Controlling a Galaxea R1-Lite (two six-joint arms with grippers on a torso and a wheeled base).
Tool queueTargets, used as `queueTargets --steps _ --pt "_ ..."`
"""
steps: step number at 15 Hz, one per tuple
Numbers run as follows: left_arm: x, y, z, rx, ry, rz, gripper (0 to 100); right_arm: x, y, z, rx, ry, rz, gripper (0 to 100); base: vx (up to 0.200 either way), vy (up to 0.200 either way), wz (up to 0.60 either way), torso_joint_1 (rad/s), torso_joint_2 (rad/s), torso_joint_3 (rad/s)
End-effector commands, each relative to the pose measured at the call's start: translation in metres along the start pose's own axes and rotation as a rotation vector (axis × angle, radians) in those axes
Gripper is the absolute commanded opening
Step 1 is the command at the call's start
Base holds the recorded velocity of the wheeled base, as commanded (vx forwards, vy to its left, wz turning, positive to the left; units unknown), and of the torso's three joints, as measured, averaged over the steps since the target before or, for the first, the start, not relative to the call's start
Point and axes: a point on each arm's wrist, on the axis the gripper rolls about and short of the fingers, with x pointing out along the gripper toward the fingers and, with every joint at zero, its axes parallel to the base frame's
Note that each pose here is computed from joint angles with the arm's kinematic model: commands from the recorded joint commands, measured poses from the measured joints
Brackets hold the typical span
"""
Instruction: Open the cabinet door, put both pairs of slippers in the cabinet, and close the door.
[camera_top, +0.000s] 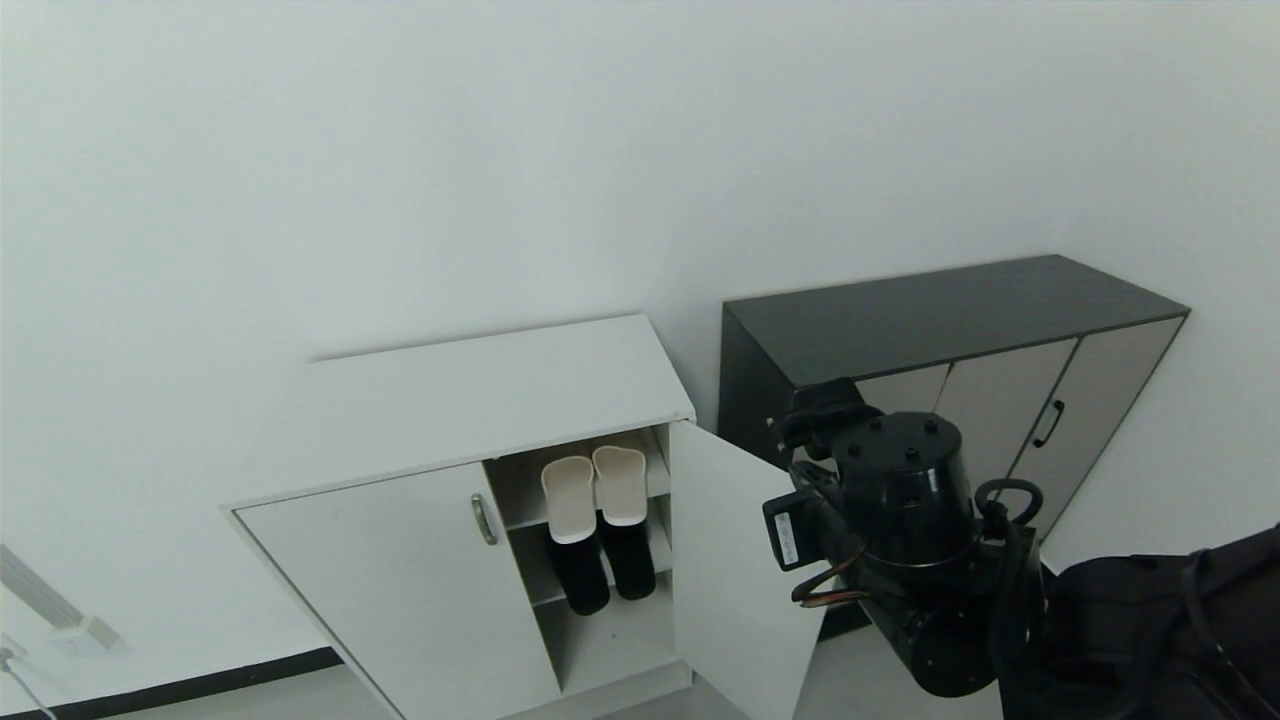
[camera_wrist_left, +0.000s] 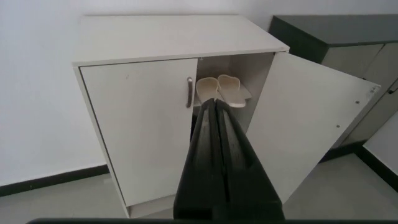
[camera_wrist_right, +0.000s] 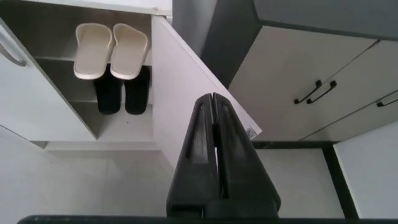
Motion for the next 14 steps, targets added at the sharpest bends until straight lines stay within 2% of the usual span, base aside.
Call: queueTargets --steps 1,6,11,14 --pt "0.0 0.0 0.0 -0.001 0.0 0.0 0 0.002 0.001 -0.002 -0.003 0.005 -0.001 0 -0.2 0.0 0.0 0.007 0.01 0.002" --pt "0.0 0.0 0.0 -0.002 0.0 0.0 0 0.005 0.001 -0.003 0.0 0.002 -0.007 0 -0.2 0.0 0.0 -0.002 0.0 0.001" --pt "0.0 0.0 0.0 0.001 0.0 0.0 0 0.023 -0.001 -0.01 -0.009 0.023 -0.035 0 0.0 0.0 0.0 0.0 0.0 0.0" --pt "0.0 0.0 0.0 0.001 0.0 0.0 0 0.048 -0.02 0.009 0.047 -0.012 -0.016 0 0.0 0.0 0.0 0.0 0.0 0.0"
